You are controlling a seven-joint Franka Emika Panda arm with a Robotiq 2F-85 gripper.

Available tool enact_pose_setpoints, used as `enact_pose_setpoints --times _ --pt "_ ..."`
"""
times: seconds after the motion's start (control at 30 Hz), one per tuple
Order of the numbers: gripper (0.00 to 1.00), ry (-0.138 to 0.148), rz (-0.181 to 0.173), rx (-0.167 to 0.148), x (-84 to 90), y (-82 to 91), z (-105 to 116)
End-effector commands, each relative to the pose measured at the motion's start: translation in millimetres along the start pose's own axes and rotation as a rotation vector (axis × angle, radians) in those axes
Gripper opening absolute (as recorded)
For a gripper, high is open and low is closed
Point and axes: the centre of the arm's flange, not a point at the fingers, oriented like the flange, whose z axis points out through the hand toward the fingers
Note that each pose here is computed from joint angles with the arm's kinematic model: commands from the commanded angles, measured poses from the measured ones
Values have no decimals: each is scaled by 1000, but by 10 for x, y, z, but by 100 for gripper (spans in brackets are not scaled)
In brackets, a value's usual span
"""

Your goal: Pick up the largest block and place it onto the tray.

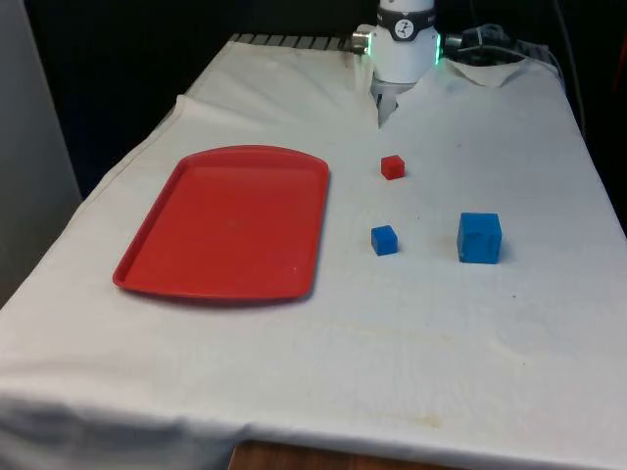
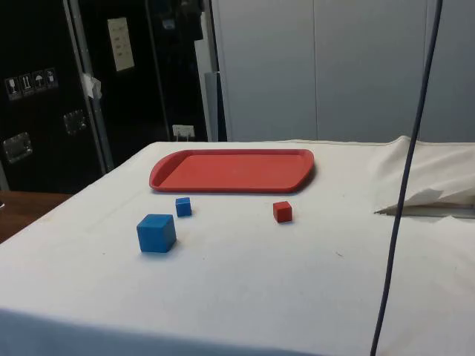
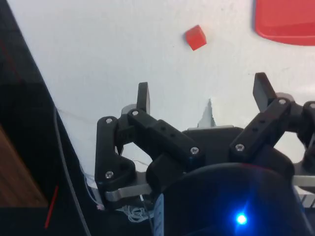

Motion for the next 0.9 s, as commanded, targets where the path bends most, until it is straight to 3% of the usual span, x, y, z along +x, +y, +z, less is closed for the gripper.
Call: enact_pose_setpoints --times 0.0,0.03,0.33,0.37,0.47,0.87 --pt "100 9 5 -9 14 -62 -6" --pt "100 3 1 0 3 -28 -1" --pt "100 36 10 -18 46 -321 -5" --pt "100 27 7 -9 32 -292 -3" --pt "100 51 10 -21 70 -426 0" --pt "100 87 8 -26 189 -669 171"
